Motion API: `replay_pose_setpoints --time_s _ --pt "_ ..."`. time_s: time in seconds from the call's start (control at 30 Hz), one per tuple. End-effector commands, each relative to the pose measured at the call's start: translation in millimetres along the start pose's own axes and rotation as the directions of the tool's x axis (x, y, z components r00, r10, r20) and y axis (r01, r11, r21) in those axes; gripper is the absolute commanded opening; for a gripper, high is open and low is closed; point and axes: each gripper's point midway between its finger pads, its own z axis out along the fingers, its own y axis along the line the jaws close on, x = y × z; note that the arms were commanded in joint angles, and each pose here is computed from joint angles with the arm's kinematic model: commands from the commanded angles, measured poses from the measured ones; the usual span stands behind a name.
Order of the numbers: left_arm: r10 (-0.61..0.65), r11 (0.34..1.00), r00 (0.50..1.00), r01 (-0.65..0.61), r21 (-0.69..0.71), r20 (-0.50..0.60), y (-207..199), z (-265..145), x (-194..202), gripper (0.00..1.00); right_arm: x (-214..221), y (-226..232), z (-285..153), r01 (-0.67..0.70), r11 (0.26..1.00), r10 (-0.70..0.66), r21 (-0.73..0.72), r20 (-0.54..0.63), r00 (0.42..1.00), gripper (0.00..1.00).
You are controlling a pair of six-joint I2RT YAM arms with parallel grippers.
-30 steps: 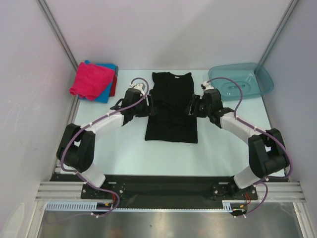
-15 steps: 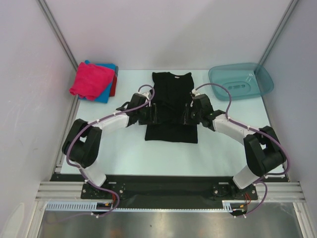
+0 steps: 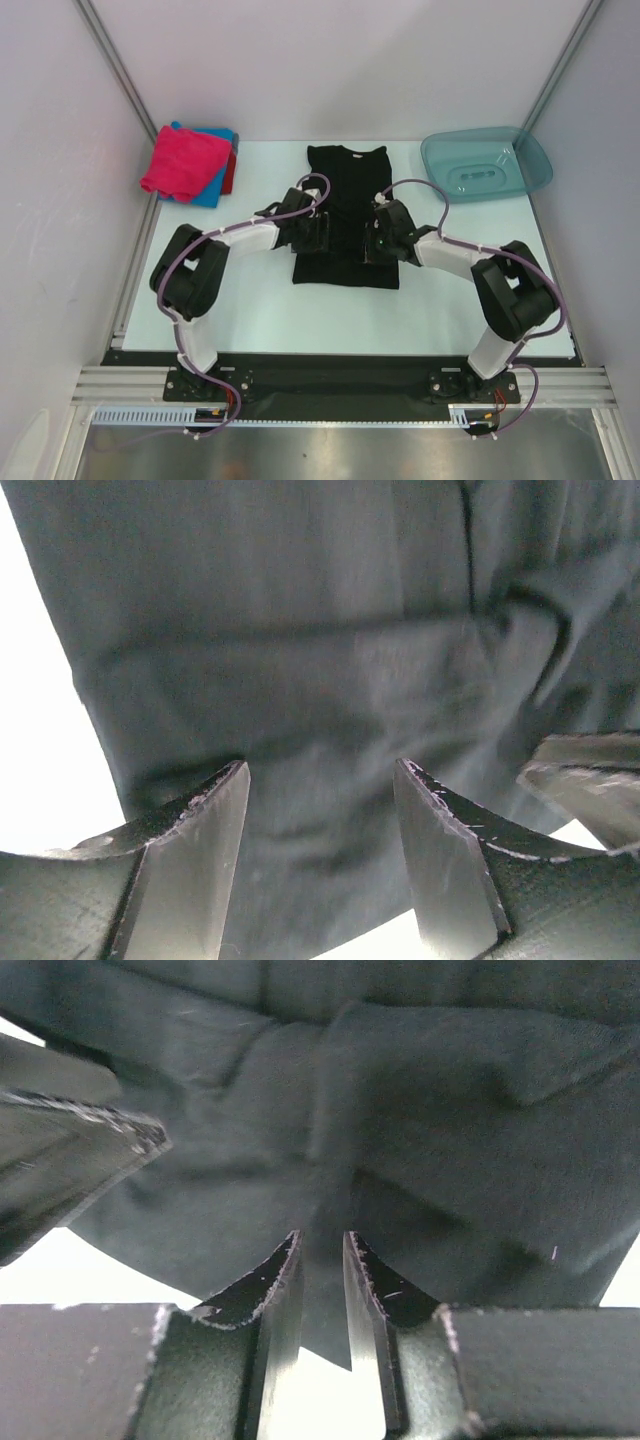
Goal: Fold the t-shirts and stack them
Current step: Fold the tshirt
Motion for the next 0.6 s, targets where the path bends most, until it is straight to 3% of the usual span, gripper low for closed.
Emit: replay_pose_setpoints --time_s 0.0,0.57 --pt "0.033 0.999 0.999 -0.033 -0.017 0.042 -5 7 -25 0.66 -17 -1 12 0.004 1.0 -0.004 0.012 0.03 1.0 0.28" --pt "0.049 0.995 0.994 -0.039 -0.097 0.101 10 18 -65 0.67 -80 -23 33 0.026 0.998 -0.032 0.051 0.126 0.991 0.31"
